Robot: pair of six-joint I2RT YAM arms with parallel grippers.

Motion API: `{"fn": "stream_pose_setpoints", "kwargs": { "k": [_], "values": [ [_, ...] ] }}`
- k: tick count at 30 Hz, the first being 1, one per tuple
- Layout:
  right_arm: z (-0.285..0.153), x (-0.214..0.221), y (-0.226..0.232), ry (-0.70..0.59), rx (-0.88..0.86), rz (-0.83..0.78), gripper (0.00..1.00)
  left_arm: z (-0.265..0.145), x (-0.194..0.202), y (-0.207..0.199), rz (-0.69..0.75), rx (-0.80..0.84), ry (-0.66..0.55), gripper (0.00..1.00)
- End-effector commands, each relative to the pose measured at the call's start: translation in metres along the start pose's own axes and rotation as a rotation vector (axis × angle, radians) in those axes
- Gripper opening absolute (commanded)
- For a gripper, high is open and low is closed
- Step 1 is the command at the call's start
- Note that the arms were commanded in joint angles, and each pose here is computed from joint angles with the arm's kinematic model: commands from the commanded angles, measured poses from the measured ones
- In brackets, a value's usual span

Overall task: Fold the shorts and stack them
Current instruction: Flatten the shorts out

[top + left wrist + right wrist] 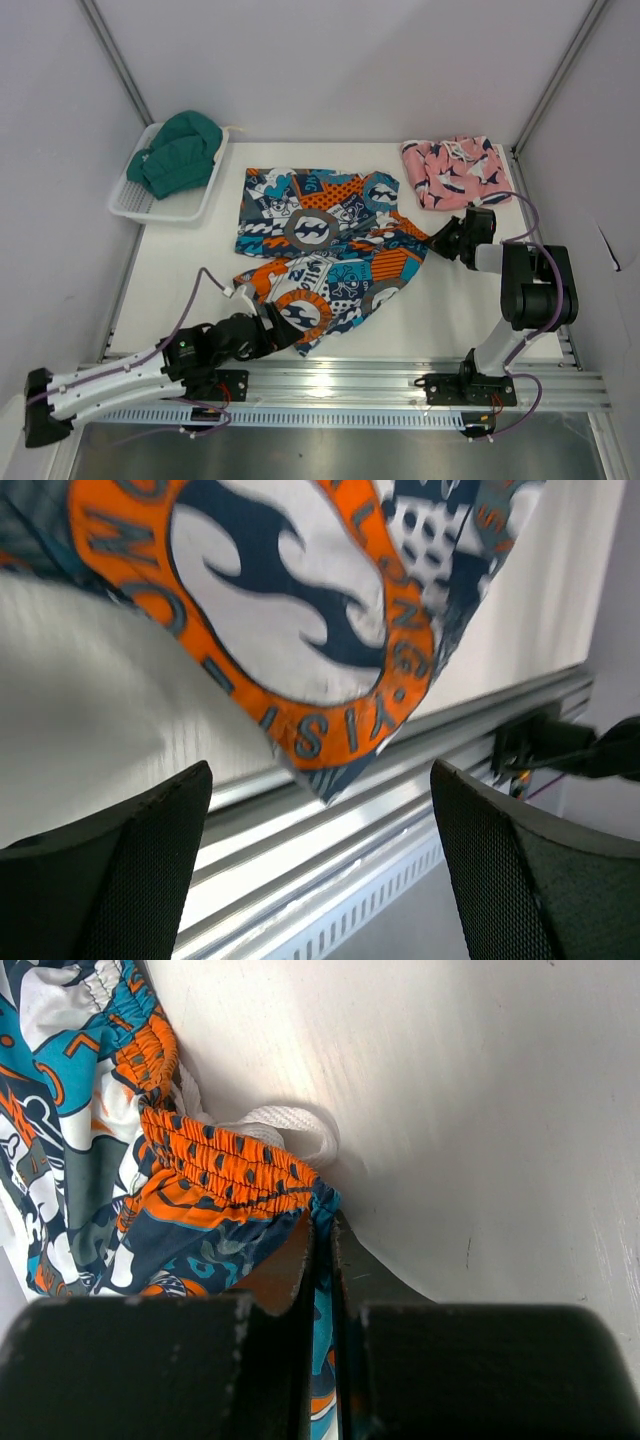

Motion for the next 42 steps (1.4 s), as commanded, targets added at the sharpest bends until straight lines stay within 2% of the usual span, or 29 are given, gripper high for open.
{"fn": "stream_pose_setpoints", "kwargs": {
  "k": [1,5,11,14,15,23,26,27,29,30,37,40,42],
  "values": [
    [-0.003,-0.018,0.005,-0.056,-0.014,-0.026,0.00,0.002,0.004,-0.024,-0.042,0.030,-0.049,0.91],
    [-0.003,-0.018,0.004,-0.053,-0.019,-0.019,0.00,0.004,0.017,-0.030,-0.034,0.036,-0.036,0.91],
    [-0.003,-0.018,0.003,-0.052,-0.022,-0.011,0.00,0.011,0.021,-0.043,-0.029,0.068,-0.042,0.82],
    [-0.003,-0.018,0.003,-0.053,-0.027,-0.007,0.00,0.015,0.020,-0.049,-0.018,0.083,-0.060,0.68],
    [-0.003,-0.017,0.003,-0.051,-0.028,-0.007,0.00,0.016,0.019,-0.049,-0.010,0.079,-0.068,0.60],
    [-0.003,-0.018,0.001,-0.054,-0.034,0.007,0.00,0.032,0.037,-0.052,-0.001,0.112,-0.008,0.48],
    [-0.003,-0.018,0.001,-0.054,-0.038,0.008,0.00,0.038,0.044,-0.047,0.014,0.092,0.015,0.33],
    [-0.003,-0.018,0.000,-0.054,-0.035,0.010,0.00,0.037,0.045,-0.052,0.008,0.110,0.017,0.24],
    [-0.004,-0.018,0.000,-0.053,-0.029,0.010,0.00,0.036,0.043,-0.056,0.008,0.119,0.011,0.11],
    [-0.004,-0.018,0.001,-0.056,-0.022,0.008,0.00,0.033,0.041,-0.058,0.002,0.129,0.005,0.00],
    [-0.010,-0.017,-0.002,-0.080,0.128,-0.031,0.00,-0.008,0.001,-0.048,-0.038,0.153,-0.091,0.00],
    [-0.020,-0.023,-0.022,-0.117,0.278,0.007,0.00,-0.030,-0.014,-0.036,-0.062,0.164,-0.115,0.00],
    [-0.022,-0.026,-0.021,-0.119,0.294,0.018,0.00,-0.038,-0.019,-0.031,-0.073,0.170,-0.117,0.00]
  ]
}}
Point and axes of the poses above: each gripper's point midway between its finger pads, its own z axis out along the fingers, its own y axis along the line the jaws close on, x = y × z, the point moved 1 cm from there along -z, back along the fingers, and after that the axes turned 10 degrees about -z, right-handed, at the moved point
